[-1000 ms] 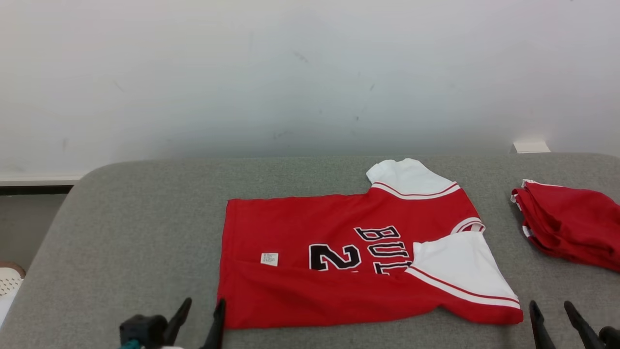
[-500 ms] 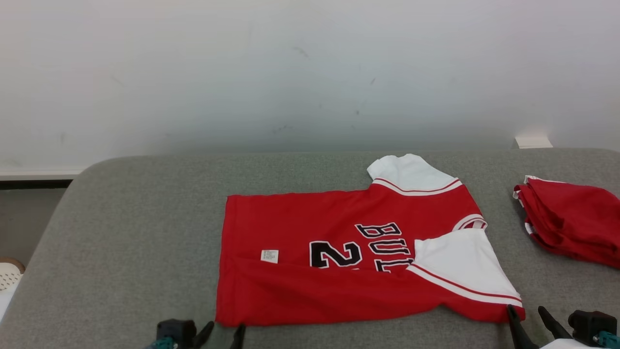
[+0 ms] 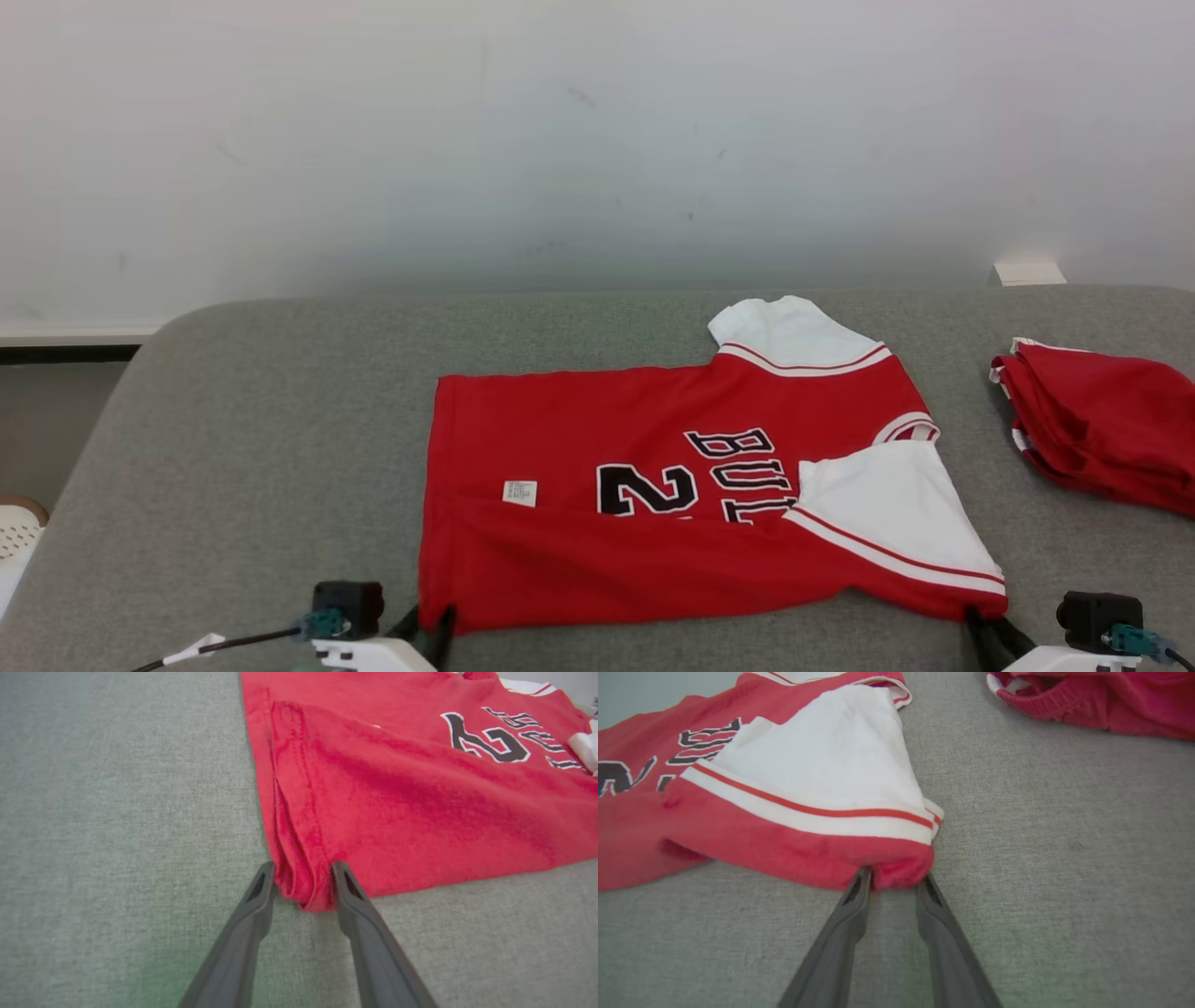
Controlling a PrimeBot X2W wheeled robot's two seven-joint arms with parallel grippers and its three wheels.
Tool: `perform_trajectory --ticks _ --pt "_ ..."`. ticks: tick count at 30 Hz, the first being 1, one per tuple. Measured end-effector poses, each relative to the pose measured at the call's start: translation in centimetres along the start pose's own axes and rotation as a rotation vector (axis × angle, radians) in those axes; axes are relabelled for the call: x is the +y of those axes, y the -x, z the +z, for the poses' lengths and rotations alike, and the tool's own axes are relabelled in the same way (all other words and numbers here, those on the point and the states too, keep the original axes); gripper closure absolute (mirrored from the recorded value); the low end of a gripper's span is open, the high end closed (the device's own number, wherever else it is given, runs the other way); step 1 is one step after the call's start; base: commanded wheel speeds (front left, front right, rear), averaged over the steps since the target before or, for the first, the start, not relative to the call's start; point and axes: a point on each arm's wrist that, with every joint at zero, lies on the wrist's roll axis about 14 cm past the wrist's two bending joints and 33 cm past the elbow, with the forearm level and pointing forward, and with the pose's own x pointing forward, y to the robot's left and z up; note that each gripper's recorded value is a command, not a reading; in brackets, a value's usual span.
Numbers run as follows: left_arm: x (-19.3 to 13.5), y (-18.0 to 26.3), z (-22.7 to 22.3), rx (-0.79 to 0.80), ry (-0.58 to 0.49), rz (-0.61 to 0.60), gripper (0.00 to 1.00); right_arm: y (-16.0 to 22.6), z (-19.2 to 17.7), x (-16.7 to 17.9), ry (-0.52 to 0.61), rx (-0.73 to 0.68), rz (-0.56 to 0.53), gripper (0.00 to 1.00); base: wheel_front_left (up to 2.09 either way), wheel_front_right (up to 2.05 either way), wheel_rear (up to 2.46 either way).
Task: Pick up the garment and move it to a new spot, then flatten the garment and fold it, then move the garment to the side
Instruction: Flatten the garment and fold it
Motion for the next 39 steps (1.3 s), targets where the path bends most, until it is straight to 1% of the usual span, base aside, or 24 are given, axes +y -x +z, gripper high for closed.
perform_trajectory --ticks 1,3,8,15,22,29,31,33,38,39 --pt "0.0 0.0 0.0 0.000 0.001 -0.001 1.00 0.0 0.1 0.0 -0.004 -0.001 0.001 1.00 0.00 0.00 0.00" --pt "-0.2 -0.1 0.0 -0.001 0.003 -0.007 1.00 0.1 0.2 0.0 -0.009 -0.011 0.001 1.00 0.00 0.00 0.00" --pt "0.0 0.0 0.6 -0.024 -0.001 -0.011 1.00 0.1 1.9 -0.5 -0.007 -0.076 -0.002 1.00 0.00 0.00 0.00" --pt "0.7 0.7 2.0 -0.074 -0.020 -0.012 1.00 0.8 3.3 -0.8 0.003 -0.098 0.025 1.00 0.00 0.00 0.00" --pt "0.4 2.3 1.2 -0.060 -0.029 -0.019 1.00 2.7 2.2 -1.4 -0.006 -0.056 0.057 1.00 0.00 0.00 0.00" --pt "0.6 5.1 -1.4 0.059 -0.031 0.001 1.00 5.7 -0.7 -2.5 0.003 0.070 0.076 1.00 0.00 0.00 0.00" --pt "0.3 6.1 -2.0 0.090 -0.019 0.003 1.00 6.6 -1.7 -2.7 -0.002 0.109 0.078 1.00 0.00 0.00 0.00" --pt "-0.2 7.2 -2.5 0.110 0.010 0.010 1.00 7.5 -2.1 -3.1 -0.006 0.130 0.070 1.00 0.00 0.00 0.00" --pt "-0.9 9.8 -3.6 0.166 0.043 0.020 1.00 9.4 -3.0 -4.0 -0.027 0.168 0.039 1.00 0.00 0.00 0.00" --pt "-1.1 10.1 -3.6 0.171 0.050 0.019 1.00 9.5 -3.1 -3.9 -0.032 0.172 0.038 0.94 0.00 0.00 0.00"
